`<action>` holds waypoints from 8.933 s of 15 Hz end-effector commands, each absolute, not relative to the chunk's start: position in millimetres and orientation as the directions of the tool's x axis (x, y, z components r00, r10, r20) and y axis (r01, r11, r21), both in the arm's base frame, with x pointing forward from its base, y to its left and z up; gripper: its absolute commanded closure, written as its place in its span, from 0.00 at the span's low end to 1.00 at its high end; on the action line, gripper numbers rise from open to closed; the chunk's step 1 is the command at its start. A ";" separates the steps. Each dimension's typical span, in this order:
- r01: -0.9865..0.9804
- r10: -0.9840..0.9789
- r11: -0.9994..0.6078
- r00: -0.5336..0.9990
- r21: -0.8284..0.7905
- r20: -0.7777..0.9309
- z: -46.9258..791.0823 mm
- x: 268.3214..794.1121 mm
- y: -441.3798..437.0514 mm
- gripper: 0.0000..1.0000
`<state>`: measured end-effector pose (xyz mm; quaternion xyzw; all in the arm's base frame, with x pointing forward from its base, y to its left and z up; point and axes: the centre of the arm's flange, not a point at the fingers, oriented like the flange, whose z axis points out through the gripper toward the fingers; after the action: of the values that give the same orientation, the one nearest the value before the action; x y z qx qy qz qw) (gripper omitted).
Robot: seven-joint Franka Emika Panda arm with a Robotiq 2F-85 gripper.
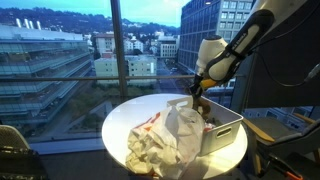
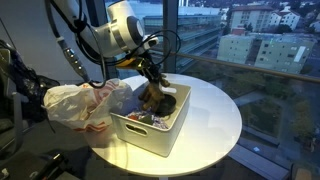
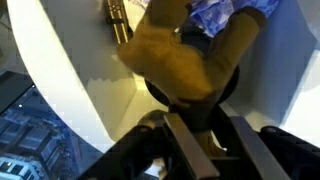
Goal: Move the stuffed animal and white board eraser from the plastic bug to the white tub
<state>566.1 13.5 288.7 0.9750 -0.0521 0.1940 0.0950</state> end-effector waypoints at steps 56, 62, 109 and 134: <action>0.089 0.096 -0.967 0.995 -0.238 -0.016 187.0 447.6 195.0 0.00; 0.113 0.120 -0.966 0.993 -0.231 -0.016 151.7 436.2 200.8 0.00; 0.094 0.111 -0.994 0.886 -0.059 -0.450 226.3 511.6 163.7 0.69; -0.561 -0.560 -0.826 0.828 0.049 0.033 226.2 516.4 26.3 0.69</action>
<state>516.4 35.1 234.6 0.9673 -0.2510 -0.0328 -0.0160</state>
